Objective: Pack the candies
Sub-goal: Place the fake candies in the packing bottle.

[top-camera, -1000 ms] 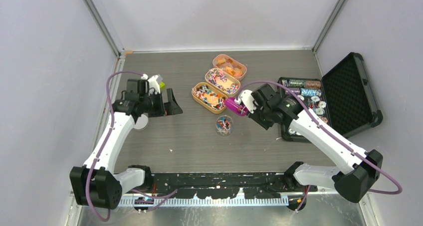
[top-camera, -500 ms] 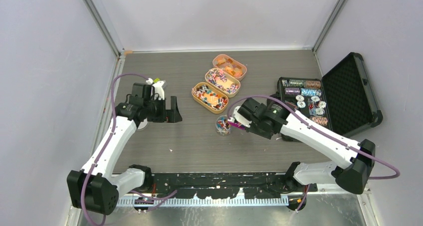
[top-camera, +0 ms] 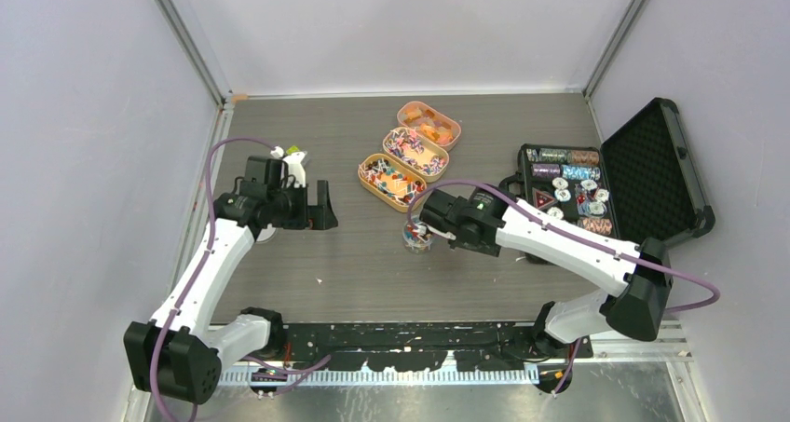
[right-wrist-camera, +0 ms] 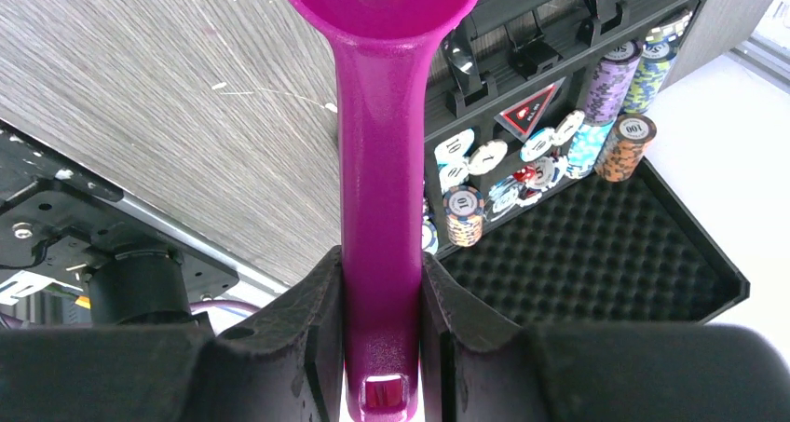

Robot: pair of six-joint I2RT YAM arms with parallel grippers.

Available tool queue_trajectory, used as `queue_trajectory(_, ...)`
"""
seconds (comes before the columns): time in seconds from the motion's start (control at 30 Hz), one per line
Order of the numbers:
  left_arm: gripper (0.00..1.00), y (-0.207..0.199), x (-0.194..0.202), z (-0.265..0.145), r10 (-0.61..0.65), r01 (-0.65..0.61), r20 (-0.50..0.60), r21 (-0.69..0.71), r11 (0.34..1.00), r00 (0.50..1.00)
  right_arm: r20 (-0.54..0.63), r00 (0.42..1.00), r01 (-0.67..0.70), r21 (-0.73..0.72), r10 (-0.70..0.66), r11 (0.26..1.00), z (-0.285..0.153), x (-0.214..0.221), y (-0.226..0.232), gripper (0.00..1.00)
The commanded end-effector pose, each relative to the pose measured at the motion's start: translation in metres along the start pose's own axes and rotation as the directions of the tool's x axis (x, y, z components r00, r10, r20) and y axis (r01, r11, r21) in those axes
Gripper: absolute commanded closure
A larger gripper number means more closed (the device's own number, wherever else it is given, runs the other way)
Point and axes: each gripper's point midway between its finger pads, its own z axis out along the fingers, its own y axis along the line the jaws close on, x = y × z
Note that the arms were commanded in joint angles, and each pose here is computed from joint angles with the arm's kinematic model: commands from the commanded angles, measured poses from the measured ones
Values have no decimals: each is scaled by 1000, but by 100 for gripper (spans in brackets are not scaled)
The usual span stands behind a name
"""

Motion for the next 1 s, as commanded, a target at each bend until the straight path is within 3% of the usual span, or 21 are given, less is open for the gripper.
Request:
queue_trajectory(0.0,0,0,-10,-8,29,-29,42,-18,999,999,6,1000,-7,53,7,999,-15,2,-12,100)
queue_trajectory(0.43,0,14,-10,-11,14,-9,53,-105,994,998,-4,1000,-2,72,2,997,-20,3,-16,99)
queue_trajectory(0.73,0,19,-10,-12,-1,9,57,-137,991,998,94,990,-115,60,109,992,-29,-20,-20,100)
queue_trajectory(0.97,3,-4,-13,13,-94,94,8,15,995,996,88,979,-184,8,182,983,-23,-45,-26,99)
